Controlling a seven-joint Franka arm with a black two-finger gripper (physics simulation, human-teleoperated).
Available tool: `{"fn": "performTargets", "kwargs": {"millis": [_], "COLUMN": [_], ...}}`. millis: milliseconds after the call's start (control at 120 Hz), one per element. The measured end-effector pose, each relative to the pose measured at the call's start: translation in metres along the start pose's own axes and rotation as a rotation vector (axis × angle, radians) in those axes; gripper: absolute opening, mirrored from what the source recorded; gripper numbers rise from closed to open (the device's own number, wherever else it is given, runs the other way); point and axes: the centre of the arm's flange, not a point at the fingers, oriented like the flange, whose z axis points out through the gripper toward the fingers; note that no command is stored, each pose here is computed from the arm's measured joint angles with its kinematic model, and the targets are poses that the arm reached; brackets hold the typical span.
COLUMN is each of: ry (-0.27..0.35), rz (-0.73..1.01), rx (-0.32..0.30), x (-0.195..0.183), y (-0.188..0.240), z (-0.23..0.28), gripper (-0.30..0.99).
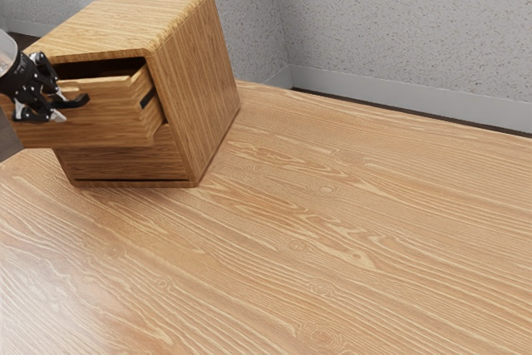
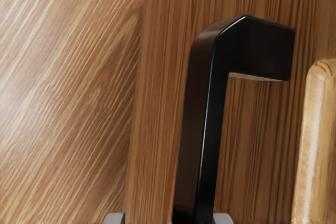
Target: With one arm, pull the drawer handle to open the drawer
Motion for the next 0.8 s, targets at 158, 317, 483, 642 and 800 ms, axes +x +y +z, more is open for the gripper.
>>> {"fn": "performTargets", "kwargs": {"millis": [158,317,483,642,800], "ry": [0.016,0.003,0.01,0.027,0.023], "rz": [-0.013,-0.02,-0.018,-0.027,-0.034], "rx": [-0.006,-0.004,-0.002,0.002,0.009], "x": [-0.006,-0.006,-0.002,-0.002,0.003], "y": [-0.006,-0.009,-0.01,-0.015,-0.018], "z": [-0.004,-0.002,-0.004,-0.005,-0.005], "gripper": [0.15,0.15,0.15,0.15,0.15]}}
